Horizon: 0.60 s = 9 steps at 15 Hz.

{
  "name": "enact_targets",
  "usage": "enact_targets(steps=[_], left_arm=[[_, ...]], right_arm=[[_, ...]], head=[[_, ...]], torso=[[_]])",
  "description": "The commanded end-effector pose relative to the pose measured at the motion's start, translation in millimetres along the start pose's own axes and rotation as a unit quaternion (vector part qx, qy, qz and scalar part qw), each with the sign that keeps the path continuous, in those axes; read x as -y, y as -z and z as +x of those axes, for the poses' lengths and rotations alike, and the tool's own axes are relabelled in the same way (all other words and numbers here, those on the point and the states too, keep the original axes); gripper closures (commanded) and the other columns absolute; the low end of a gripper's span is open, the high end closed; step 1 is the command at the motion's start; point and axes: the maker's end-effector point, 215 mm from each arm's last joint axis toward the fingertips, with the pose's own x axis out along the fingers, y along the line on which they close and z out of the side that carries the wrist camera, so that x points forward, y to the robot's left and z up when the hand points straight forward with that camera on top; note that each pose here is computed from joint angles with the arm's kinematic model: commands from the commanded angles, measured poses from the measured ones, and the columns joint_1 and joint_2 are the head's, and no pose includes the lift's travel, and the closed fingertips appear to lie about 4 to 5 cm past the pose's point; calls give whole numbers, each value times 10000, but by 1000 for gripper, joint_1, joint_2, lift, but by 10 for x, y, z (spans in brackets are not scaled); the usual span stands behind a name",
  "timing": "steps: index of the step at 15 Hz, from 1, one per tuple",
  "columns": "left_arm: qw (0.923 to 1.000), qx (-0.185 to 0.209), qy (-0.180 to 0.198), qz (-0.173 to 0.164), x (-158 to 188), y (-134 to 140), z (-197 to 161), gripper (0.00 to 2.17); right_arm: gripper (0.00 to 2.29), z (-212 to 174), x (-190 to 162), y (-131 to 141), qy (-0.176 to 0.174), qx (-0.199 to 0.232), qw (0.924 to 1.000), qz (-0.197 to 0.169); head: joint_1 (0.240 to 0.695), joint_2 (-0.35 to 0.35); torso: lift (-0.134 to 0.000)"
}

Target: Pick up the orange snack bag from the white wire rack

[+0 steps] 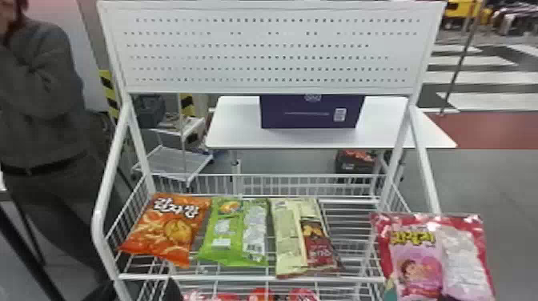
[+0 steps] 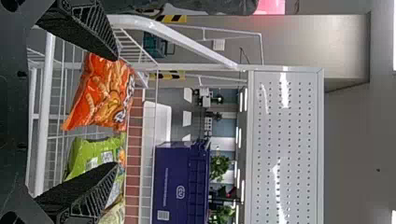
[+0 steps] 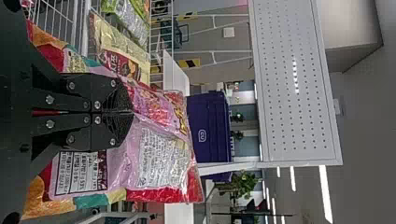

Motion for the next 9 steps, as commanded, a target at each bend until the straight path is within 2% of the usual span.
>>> enact_targets(steps=[1, 5, 7, 9], left_arm=[[9995, -291, 86, 80, 68, 278, 398, 87], [9985, -426, 159, 316, 126, 415, 1327, 87], [9972, -562, 158, 470, 113, 512, 1692, 87], [9941, -869, 130, 633, 29, 748, 1900, 87]], right_arm=[[2253, -3, -12, -1, -9, 7, 10000, 8], [2250, -20, -24, -6, -20, -3, 10000, 6], [2250, -28, -28, -4, -26, -12, 10000, 3], [2253, -32, -10, 10, -12, -26, 10000, -6]], head=[[499, 0], [499, 0], [499, 0], [499, 0]], torso=[[0], [0], [0], [0]])
